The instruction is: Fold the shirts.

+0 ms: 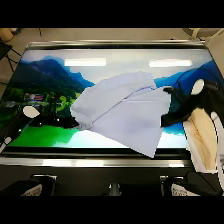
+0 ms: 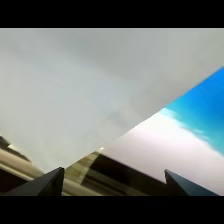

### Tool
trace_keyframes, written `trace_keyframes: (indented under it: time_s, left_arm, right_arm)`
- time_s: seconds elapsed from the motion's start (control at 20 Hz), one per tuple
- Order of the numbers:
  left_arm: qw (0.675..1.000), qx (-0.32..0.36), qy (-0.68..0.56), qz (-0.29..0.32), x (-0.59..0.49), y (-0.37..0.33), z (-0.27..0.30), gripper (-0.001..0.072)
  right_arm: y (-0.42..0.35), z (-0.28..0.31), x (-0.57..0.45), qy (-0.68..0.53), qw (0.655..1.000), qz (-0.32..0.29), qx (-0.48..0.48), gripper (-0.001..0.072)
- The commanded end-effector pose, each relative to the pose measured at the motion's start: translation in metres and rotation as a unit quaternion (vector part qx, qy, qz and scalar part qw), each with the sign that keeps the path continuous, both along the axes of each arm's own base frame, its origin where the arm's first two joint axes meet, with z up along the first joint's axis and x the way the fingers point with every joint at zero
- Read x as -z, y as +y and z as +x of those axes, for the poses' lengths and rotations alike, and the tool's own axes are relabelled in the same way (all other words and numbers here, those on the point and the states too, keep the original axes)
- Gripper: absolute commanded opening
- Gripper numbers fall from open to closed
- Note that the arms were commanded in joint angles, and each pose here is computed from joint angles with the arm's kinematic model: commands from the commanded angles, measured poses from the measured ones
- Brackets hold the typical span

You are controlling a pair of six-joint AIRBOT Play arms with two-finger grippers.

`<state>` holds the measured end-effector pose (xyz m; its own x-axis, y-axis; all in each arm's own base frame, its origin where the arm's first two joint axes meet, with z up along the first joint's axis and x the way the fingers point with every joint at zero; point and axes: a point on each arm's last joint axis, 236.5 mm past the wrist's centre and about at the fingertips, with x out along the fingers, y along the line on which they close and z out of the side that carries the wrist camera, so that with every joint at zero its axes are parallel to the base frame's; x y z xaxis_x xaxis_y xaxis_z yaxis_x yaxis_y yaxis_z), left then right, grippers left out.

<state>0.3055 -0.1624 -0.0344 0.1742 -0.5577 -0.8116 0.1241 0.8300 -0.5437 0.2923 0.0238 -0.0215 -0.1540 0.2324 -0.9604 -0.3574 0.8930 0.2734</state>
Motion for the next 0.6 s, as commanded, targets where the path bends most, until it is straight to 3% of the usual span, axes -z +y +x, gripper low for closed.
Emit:
trace_keyframes:
  time_s: [0.0,0.2,0.4,0.5,0.55]
  left_arm:
    - [1.000,0.004,-0.020,-0.002,-0.007,-0.001,0.008,0.0021]
    - [1.000,0.004,-0.020,-0.002,-0.007,-0.001,0.008,0.0022]
    - [1.000,0.004,-0.020,-0.002,-0.007,-0.001,0.008,0.0022]
    - [1.000,0.004,-0.020,-0.002,-0.007,-0.001,0.008,0.0021]
    - [1.000,0.004,-0.020,-0.002,-0.007,-0.001,0.008,0.0022]
  right_arm:
    - [0.034,-0.082,0.038,0.039,0.996,0.051,0.061,0.0669]
    - [0.043,-0.143,0.078,0.100,0.989,0.052,0.097,0.0668]
    - [0.082,-0.120,0.088,0.061,0.972,0.133,0.187,0.0662]
    - [0.086,-0.097,0.088,0.024,0.964,0.147,0.221,0.0538]
    - [0.088,-0.085,0.087,0.007,0.959,0.156,0.237,0.0430]
